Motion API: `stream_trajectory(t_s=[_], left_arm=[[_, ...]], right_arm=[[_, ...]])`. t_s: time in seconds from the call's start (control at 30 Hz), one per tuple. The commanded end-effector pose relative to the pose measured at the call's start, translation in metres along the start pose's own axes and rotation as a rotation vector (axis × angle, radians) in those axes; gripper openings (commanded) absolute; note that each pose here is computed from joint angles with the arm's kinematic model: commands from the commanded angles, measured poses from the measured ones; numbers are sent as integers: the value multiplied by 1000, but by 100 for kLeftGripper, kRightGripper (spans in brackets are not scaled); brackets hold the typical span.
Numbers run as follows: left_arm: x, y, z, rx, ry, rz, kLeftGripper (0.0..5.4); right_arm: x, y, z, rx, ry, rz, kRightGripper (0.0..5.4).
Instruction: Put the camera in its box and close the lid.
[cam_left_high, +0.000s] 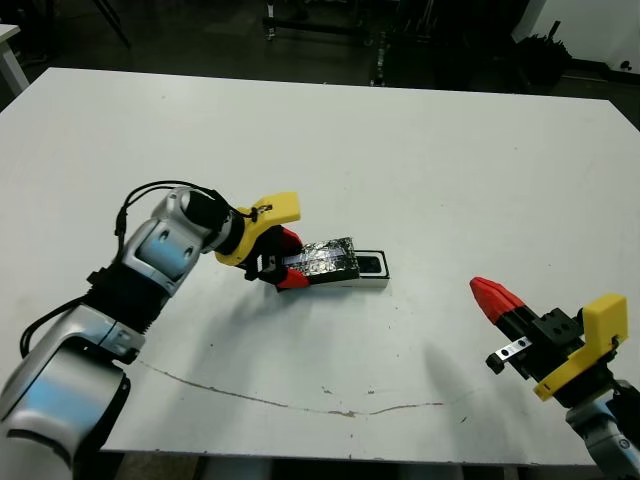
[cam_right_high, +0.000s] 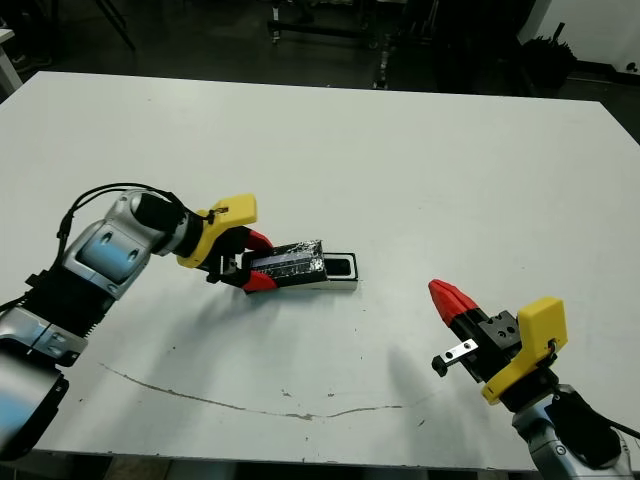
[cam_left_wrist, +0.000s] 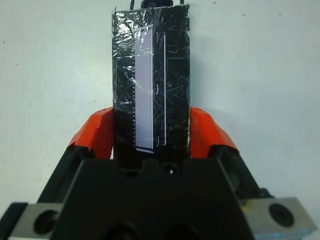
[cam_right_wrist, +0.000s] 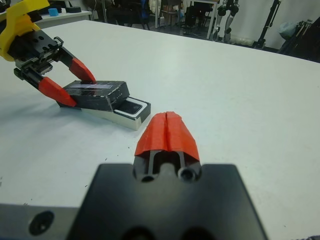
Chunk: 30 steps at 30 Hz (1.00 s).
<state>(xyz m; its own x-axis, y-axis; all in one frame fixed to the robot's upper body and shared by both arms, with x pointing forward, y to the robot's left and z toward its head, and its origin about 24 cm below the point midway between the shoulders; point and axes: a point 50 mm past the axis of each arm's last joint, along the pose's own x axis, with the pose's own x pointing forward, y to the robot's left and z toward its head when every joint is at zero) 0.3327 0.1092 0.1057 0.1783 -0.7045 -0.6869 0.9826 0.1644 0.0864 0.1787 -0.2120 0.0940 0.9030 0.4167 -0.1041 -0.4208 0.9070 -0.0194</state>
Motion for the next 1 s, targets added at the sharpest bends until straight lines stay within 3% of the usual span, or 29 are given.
stream_trajectory(t_s=[0.03, 0.7, 1.0], left_arm=[[34, -20, -7, -51, 29, -90, 315], [59, -24, 12, 19, 66, -135, 315], [66, -23, 27, 107, 66, -138, 315]], right_arm=[[-2, -3, -1, -6, 2, -21, 0], [-5, -1, -1, 11, -1, -25, 0], [-6, -3, -1, -4, -2, -33, 0]])
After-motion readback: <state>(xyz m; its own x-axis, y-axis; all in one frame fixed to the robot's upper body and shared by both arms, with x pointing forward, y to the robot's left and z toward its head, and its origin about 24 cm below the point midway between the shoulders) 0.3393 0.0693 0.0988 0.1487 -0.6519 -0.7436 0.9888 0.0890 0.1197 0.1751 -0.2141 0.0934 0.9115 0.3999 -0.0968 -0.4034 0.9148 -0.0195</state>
